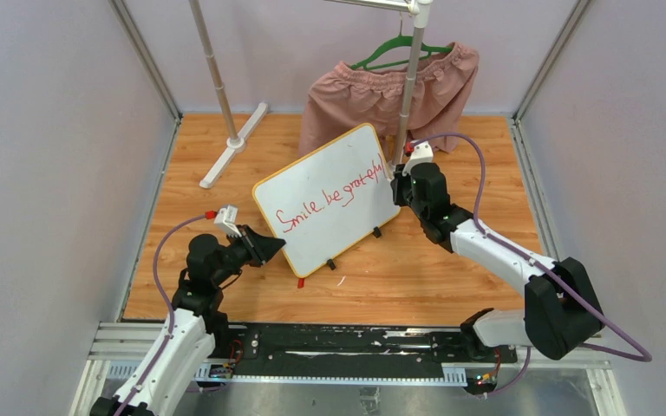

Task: Write a sentence on the whiteboard

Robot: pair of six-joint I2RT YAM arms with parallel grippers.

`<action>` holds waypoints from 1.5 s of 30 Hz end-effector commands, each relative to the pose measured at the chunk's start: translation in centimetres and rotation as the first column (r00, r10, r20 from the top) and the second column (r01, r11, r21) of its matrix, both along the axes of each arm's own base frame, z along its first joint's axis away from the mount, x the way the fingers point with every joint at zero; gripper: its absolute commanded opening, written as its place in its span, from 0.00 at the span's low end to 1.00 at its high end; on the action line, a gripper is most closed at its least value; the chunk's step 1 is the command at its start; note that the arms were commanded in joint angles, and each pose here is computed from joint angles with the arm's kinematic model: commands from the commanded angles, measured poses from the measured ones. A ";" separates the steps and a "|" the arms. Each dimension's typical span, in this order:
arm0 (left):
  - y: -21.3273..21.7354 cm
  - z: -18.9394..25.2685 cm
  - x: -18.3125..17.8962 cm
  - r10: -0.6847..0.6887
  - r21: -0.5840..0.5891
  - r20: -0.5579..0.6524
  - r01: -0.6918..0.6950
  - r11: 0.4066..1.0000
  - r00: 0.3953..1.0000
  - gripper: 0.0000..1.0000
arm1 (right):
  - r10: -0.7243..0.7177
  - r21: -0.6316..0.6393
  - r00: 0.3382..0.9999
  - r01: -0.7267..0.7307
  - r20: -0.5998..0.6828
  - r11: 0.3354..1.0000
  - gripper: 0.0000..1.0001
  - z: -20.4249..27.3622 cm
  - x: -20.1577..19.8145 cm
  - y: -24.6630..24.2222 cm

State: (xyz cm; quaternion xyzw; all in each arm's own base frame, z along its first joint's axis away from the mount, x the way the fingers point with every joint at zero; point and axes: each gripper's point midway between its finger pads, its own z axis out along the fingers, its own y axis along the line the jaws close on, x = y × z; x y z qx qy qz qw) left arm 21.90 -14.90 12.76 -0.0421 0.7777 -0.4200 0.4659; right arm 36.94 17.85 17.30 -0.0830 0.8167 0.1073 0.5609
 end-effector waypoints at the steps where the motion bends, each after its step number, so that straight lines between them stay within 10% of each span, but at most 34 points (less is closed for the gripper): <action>1: 0.1 0.0 -0.1 0.004 0.016 -0.020 -0.004 1.000 1.000 0.00 | 0.006 0.009 1.000 -0.007 0.011 1.000 0.00 0.5 -0.4 0.1; 21: 0.4 -0.2 0.2 0.022 0.033 -0.028 -0.022 0.999 0.999 0.00 | 0.187 0.182 0.958 -0.228 0.215 0.957 0.00 13.3 -5.8 1.7; 45: 1.5 -1.0 0.8 0.099 0.073 -0.047 -0.095 0.993 0.994 0.12 | 0.359 0.255 0.913 -0.400 0.192 0.880 0.00 11.9 -15.3 0.4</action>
